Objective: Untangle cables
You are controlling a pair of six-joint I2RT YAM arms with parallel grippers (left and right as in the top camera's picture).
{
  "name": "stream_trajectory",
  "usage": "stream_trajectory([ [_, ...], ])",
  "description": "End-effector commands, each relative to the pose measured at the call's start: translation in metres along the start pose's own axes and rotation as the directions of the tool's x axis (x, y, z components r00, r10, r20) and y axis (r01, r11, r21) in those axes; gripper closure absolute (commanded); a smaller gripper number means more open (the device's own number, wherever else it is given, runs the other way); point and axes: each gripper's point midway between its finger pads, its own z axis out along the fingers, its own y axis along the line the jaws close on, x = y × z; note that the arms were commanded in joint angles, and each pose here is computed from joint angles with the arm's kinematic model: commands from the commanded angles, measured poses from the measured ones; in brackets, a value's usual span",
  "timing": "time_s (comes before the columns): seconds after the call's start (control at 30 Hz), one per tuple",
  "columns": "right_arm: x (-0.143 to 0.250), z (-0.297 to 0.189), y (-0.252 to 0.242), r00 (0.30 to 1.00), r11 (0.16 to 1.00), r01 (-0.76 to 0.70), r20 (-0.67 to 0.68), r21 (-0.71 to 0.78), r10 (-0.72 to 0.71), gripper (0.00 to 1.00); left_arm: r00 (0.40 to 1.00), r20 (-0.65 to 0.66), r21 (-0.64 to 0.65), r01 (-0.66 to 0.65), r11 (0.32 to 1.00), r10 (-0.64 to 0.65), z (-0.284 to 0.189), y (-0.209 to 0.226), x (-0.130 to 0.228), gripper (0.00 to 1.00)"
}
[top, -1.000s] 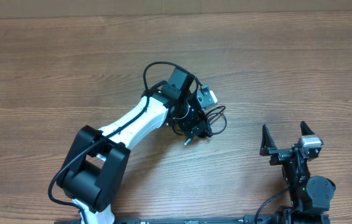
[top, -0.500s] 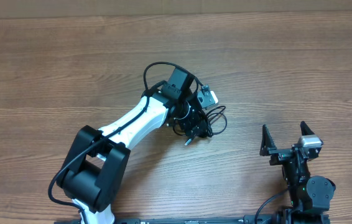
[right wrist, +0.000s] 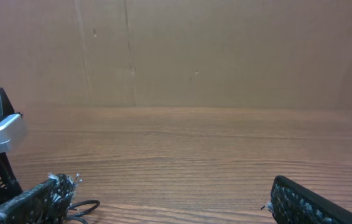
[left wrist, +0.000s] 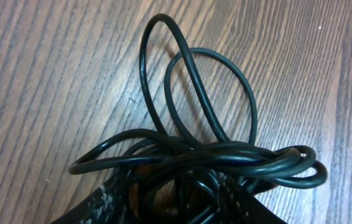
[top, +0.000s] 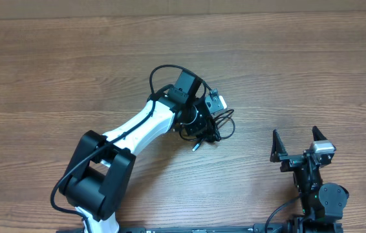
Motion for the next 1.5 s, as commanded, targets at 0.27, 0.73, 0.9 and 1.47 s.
stream_trajectory([
  [0.27,0.002,0.000,-0.001,1.000,1.000,0.002,0.003,0.005,-0.002,0.00,0.998,-0.036,0.057,-0.040,0.998,0.042,0.034,-0.006,0.021,0.53],
  [0.73,0.002,0.000,-0.001,1.000,1.000,0.002,0.003,0.005,-0.002,0.00,0.999,-0.008,0.078,-0.043,0.996,0.044,0.035,-0.009,0.016,0.96],
  [0.9,0.002,0.000,-0.001,1.000,1.000,0.002,0.003,0.005,-0.002,0.00,1.000,0.007,0.097,-0.024,0.995,0.024,0.035,-0.013,0.013,0.96],
  [1.47,0.002,0.000,-0.001,1.000,1.000,0.002,0.003,0.005,-0.002,0.00,0.981,0.194,0.111,-0.019,0.994,-0.003,-0.064,-0.035,-0.056,0.96],
])
